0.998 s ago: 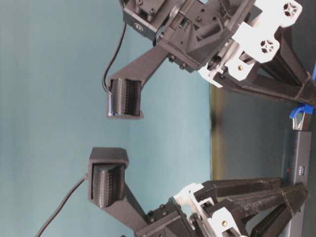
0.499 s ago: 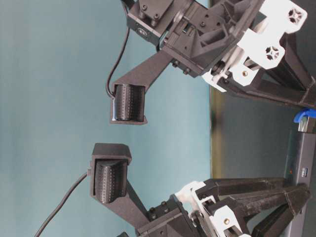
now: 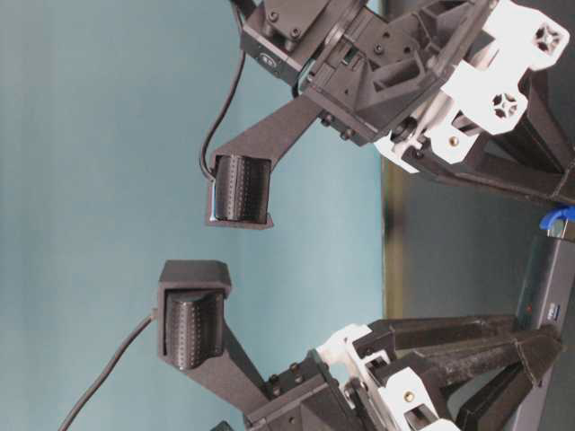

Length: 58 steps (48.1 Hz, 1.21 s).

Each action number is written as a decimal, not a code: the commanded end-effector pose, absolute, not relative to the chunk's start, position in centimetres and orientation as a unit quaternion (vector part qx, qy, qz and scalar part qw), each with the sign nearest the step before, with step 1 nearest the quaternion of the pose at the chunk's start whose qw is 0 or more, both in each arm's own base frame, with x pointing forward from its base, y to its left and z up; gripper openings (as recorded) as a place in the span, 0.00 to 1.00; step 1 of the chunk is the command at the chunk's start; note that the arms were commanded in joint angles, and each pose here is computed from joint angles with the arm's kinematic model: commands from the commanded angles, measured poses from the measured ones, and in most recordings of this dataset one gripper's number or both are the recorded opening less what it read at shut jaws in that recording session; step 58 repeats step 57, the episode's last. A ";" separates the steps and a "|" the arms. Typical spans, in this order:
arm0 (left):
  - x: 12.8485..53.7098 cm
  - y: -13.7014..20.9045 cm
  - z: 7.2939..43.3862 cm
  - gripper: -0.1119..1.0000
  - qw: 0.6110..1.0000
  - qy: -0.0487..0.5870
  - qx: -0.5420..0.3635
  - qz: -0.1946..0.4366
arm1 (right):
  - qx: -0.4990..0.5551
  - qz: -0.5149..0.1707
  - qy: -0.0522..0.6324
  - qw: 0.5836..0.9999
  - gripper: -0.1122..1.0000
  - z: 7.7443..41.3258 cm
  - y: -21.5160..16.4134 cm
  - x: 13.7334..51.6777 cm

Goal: Insert the LAN cable into the hub.

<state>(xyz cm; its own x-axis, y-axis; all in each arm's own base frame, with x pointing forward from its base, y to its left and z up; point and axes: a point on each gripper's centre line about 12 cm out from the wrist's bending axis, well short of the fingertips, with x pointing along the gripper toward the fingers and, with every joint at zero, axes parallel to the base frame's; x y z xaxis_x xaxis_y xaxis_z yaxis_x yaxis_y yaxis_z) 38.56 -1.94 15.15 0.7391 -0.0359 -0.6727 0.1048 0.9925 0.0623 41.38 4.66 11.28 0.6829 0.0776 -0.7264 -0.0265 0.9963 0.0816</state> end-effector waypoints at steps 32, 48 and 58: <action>38.9 -2.1 16.3 0.36 0.943 0.327 0.054 -0.041 | 0.058 0.019 0.366 0.929 0.58 14.0 4.4 42.2; 37.7 -2.0 15.2 0.36 0.924 0.376 0.054 -0.041 | 0.067 0.013 0.389 0.919 0.88 14.6 3.9 37.1; 37.1 -2.0 15.0 0.36 0.922 0.382 0.054 -0.041 | 0.089 0.004 0.385 0.919 0.87 15.0 3.6 34.4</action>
